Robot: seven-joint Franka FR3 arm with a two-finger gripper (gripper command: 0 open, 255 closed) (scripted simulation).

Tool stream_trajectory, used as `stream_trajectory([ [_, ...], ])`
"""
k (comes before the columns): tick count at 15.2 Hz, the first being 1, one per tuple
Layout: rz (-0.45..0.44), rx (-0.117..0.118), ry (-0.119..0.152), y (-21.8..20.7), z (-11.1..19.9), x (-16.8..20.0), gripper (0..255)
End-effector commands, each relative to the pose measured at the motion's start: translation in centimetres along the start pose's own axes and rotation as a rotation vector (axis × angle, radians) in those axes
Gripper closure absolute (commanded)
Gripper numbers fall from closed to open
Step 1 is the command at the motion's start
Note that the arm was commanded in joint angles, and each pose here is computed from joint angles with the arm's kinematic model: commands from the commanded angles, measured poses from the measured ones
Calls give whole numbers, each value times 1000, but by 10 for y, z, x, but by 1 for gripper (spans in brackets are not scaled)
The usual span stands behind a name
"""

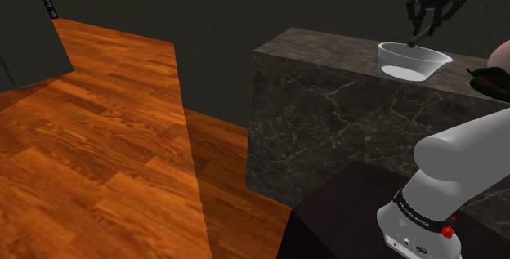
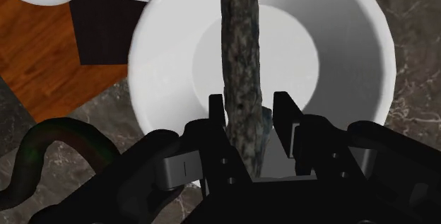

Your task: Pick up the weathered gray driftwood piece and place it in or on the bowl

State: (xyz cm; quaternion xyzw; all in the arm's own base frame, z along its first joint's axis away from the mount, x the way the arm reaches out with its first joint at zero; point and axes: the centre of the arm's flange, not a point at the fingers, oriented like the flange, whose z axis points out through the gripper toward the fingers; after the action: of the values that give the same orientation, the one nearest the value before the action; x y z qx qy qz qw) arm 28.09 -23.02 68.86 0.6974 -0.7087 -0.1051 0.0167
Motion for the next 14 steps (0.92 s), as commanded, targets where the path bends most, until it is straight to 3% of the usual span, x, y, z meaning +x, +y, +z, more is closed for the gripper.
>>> stream_trajectory([
  [1, 0, 0, 0, -1, 10, 2, 255],
  [8, 0, 0, 0, -7, 46, 7, 255],
  [14, 0, 0, 0, -7, 46, 7, 255],
])
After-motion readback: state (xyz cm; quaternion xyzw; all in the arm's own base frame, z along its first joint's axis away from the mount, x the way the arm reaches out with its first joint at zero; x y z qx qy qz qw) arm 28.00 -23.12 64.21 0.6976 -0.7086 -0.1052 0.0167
